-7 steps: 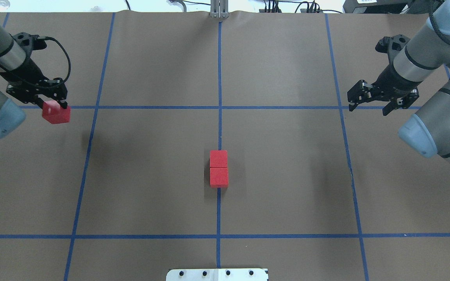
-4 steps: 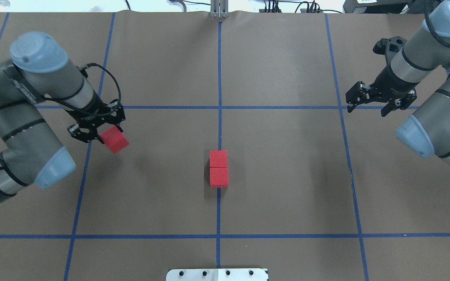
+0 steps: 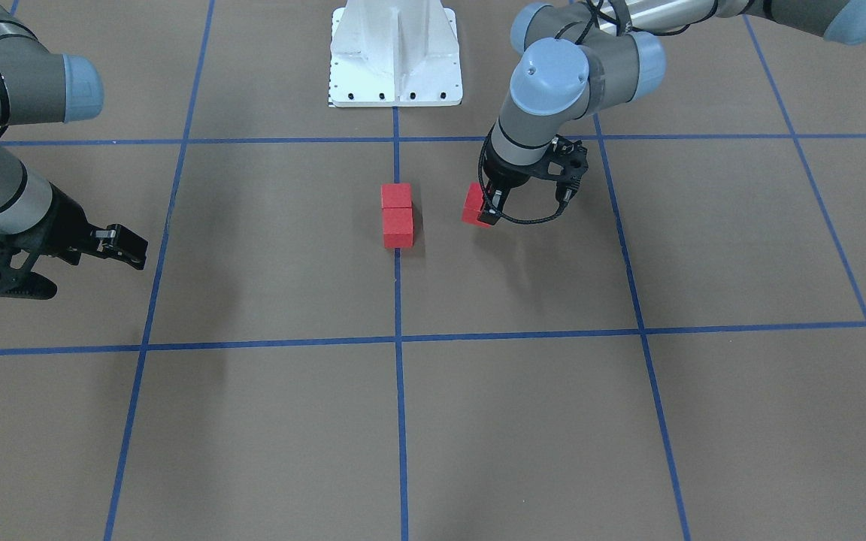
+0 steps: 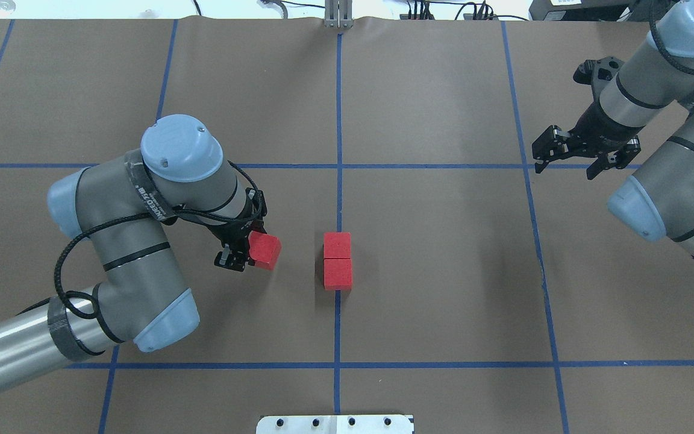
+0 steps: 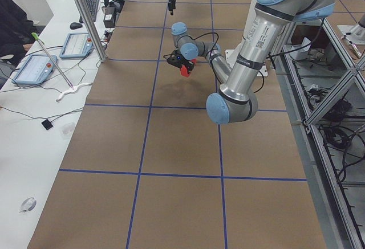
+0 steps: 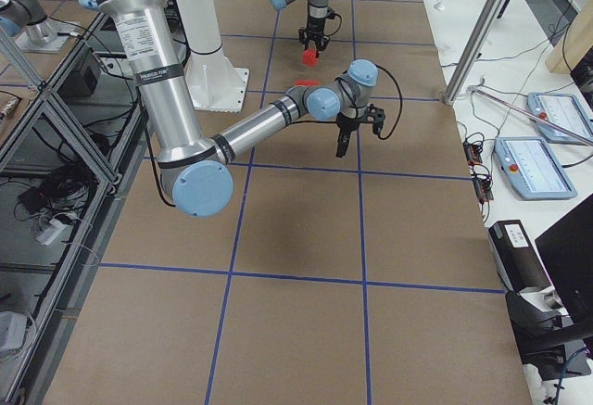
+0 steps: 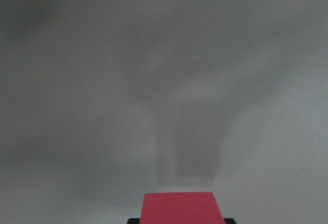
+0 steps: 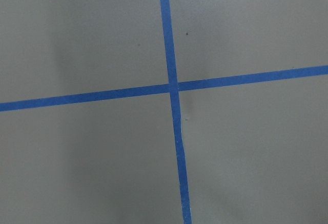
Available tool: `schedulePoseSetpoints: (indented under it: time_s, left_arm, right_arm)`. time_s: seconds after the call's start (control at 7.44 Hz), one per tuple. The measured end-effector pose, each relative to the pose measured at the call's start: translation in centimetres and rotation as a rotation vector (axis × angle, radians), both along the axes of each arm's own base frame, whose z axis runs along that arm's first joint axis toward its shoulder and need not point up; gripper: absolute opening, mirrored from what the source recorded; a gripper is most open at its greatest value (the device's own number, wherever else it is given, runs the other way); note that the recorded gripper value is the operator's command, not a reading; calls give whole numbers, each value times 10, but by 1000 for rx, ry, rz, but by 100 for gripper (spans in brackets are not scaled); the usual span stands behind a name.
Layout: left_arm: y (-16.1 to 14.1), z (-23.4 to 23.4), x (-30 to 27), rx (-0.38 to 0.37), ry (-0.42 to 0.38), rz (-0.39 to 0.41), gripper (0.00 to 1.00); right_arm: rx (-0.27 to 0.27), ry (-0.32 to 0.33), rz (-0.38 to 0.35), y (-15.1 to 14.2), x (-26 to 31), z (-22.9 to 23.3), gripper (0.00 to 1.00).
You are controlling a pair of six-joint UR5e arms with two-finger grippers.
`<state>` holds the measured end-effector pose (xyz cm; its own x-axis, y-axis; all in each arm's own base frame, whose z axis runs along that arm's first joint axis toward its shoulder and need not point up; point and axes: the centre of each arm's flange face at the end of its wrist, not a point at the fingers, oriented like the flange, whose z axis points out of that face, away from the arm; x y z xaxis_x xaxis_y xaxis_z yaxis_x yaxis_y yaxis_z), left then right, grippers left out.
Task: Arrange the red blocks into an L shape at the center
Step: 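Carry the red cube with the left gripper to the center pair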
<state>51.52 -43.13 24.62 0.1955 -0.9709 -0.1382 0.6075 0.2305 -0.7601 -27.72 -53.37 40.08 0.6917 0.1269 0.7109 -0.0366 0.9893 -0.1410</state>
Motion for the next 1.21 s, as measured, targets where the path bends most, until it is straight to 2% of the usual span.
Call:
schedulePoseSetpoints:
  time_s: [0.13,0.4,1.21]
  left_arm:
    - [-8,-10,14,-60,-6,-53,0]
    - [-17,-25,28,-128,-2,-116,0]
    - [-30,-41,50,-246,28,-235,0]
  right_arm:
    - [-2,1,0,0,0,1,100]
    - [-4,2,0,0,-1,2,100]
    - [-6,2,1,0,0,2,100]
